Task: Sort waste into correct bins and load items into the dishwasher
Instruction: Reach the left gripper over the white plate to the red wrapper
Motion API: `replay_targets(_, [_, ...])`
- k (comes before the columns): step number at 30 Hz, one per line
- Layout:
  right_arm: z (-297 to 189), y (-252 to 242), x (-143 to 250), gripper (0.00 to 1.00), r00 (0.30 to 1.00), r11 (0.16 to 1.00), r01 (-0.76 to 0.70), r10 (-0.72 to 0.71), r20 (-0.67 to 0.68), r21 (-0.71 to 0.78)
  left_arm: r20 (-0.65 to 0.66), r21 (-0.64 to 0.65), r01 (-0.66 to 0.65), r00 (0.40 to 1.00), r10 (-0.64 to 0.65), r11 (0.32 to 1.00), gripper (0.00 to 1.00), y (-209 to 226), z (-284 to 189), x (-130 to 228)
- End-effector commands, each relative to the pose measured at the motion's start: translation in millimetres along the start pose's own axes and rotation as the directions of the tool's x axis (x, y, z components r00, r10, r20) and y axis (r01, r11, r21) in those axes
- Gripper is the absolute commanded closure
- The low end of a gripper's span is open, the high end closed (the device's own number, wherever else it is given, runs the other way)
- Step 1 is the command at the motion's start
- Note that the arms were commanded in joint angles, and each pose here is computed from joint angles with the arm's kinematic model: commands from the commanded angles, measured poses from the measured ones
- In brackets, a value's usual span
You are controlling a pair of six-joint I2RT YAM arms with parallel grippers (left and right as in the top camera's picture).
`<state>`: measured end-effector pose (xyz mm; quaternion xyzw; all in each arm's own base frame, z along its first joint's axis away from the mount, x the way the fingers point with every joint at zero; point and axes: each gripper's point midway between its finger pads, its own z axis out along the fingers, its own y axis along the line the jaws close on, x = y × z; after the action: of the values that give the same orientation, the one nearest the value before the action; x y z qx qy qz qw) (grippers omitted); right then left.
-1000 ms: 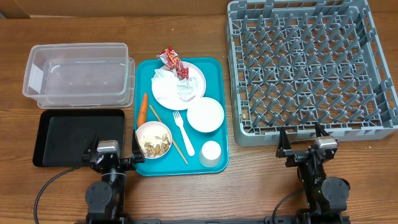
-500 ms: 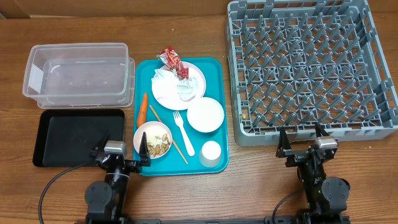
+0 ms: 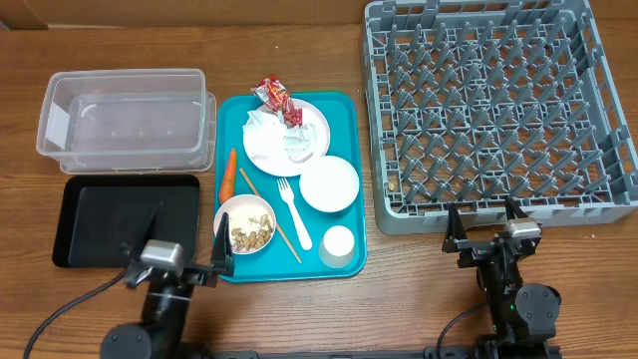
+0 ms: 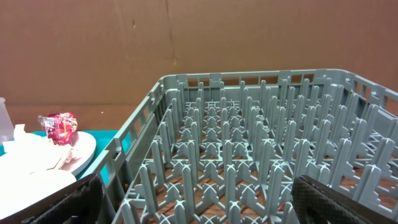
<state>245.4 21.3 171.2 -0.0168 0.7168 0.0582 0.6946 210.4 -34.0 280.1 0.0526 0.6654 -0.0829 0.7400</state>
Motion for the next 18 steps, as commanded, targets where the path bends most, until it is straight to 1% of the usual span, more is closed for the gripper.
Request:
replay_targets(1, [0,-1,1,0.0,1.0,1.0,0.004,-0.004,0.007,0.002,0.025,0.039,0.014,1.0,-0.015,0.999,0.0,-8,-3,-26])
replay_targets(5, [0,-1,1,0.0,1.0,1.0,0.004,-0.004,0.007,0.002,-0.031,0.059,0.024,0.999,-0.022,0.998,0.0,-12,3,-42])
replay_targets(10, [0,-1,1,0.0,1.0,1.0,0.004,-0.004,0.007,0.002,-0.157,0.079,0.054,0.987,-0.041,0.995,0.0,-15,23,-57])
replay_targets(12, [0,-1,1,0.0,1.0,1.0,0.004,-0.004,0.007,0.002,-0.21,0.094,0.069,0.976,-0.048,0.993,0.0,-18,33,-64])
replay_targets(18, [0,-1,1,0.0,1.0,1.0,0.004,-0.004,0.007,0.002,-0.36,0.074,0.108,0.93,-0.074,0.991,0.0,-13,76,-82])
